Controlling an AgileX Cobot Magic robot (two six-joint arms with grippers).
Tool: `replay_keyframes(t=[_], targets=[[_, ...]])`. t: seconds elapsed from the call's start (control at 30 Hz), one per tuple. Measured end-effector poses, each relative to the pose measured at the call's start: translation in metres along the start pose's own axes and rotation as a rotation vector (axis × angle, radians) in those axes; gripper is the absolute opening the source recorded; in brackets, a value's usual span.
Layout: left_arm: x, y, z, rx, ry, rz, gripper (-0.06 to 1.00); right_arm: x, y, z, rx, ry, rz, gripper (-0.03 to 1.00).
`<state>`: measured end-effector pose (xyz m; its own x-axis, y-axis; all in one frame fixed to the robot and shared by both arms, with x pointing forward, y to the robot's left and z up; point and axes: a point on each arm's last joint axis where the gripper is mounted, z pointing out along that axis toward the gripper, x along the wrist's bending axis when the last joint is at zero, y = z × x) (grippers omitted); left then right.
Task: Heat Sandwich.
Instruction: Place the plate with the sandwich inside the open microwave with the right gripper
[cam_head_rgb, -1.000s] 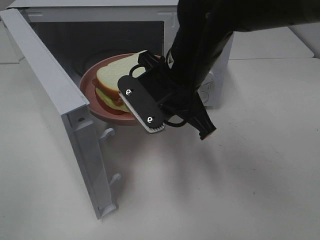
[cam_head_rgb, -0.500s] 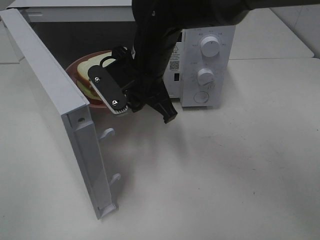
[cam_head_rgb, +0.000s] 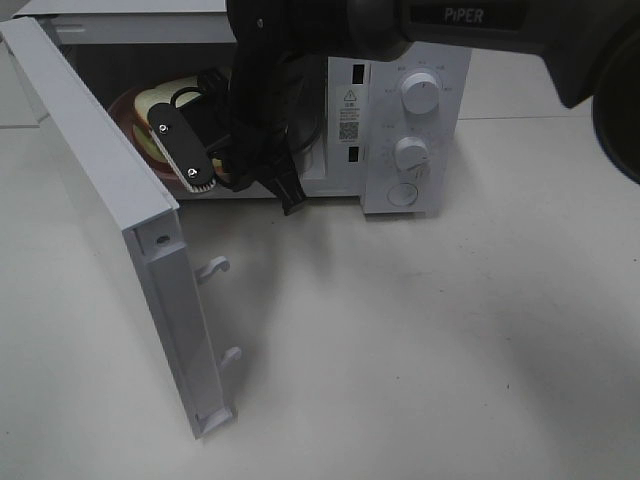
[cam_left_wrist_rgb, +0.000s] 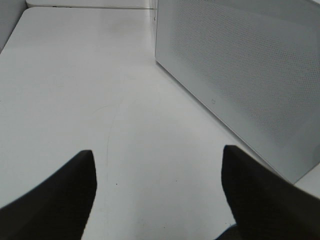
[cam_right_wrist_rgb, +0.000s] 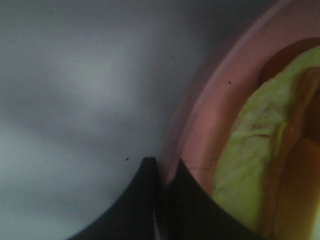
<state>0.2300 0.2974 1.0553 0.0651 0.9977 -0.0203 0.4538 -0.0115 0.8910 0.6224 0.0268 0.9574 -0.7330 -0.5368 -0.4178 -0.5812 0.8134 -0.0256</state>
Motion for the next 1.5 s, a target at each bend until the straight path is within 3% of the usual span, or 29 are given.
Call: replay_keyframes(t=[0.57, 1.1, 1.23, 1.5], targets=[[0.0, 0.0, 0.0, 0.0, 0.0, 0.0, 0.67, -0.011, -0.041, 0.013, 0.038, -0.047, 0.065, 0.05], [0.0, 0.0, 0.0, 0.0, 0.0, 0.0, 0.67, -0.013, -0.041, 0.026, 0.026, -0.097, 0.109, 0.05], [0.0, 0.0, 0.0, 0.0, 0.0, 0.0, 0.67, -0.016, -0.04, 0.029, 0.018, -0.134, 0.163, 0.09], [0.0, 0.0, 0.0, 0.0, 0.0, 0.0, 0.67, -0.021, -0.04, 0.027, 0.005, -0.181, 0.236, 0.32]])
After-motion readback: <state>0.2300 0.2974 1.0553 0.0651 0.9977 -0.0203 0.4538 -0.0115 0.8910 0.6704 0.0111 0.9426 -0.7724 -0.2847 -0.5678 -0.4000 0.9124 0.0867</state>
